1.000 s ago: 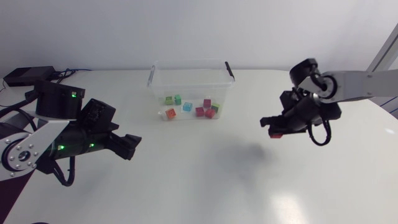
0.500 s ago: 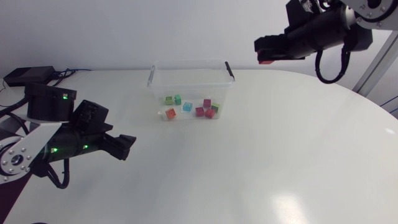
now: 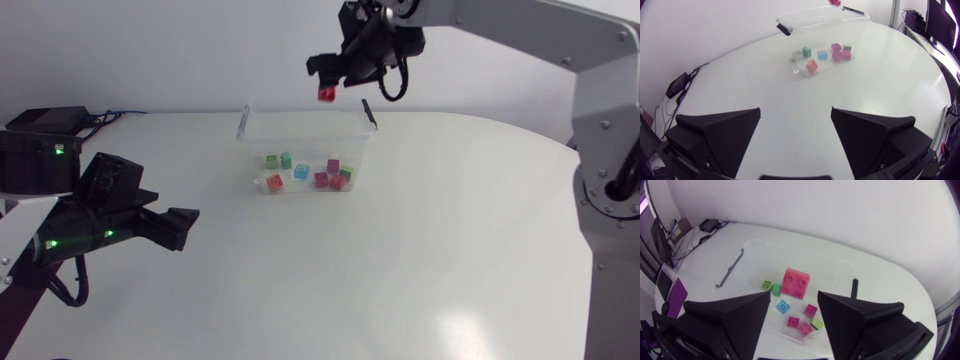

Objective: Place the duplo bricks in the container

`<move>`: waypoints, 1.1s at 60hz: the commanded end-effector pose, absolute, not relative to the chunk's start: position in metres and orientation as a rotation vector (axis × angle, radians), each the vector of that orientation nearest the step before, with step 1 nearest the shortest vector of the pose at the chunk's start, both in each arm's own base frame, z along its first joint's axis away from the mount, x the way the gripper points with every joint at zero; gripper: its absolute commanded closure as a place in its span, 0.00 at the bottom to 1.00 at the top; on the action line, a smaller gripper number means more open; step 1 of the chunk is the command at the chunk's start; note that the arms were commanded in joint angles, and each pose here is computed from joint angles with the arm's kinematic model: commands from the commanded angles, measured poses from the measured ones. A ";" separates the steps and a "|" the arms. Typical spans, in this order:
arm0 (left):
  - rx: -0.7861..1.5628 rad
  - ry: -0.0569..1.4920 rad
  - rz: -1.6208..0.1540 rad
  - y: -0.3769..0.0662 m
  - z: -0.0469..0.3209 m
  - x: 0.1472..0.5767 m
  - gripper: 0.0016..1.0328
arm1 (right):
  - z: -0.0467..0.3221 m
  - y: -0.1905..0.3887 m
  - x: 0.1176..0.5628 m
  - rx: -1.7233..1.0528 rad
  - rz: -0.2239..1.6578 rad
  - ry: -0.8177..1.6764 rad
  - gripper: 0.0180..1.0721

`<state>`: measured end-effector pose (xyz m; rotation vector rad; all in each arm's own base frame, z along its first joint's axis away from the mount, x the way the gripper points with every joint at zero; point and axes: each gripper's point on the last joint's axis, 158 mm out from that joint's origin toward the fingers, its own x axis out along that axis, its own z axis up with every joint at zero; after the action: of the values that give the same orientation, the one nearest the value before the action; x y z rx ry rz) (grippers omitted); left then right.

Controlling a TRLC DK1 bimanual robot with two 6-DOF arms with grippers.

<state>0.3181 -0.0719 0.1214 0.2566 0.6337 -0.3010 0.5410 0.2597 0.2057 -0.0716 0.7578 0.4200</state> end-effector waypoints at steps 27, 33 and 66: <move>0.156 0.442 -0.155 -0.034 0.169 0.322 0.04 | 0.324 0.094 0.413 -0.054 0.120 0.438 0.05; 0.148 0.358 -0.112 -0.021 0.187 0.313 0.04 | 0.319 0.095 0.380 -0.092 0.109 0.403 0.05; 0.128 0.182 0.038 0.017 0.204 0.261 0.05 | 0.295 0.031 0.272 -0.110 0.001 0.277 0.05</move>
<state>0.2645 0.0145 0.2180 0.1469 0.1623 0.0302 0.2813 0.0427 0.2993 -0.0822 0.2842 0.0309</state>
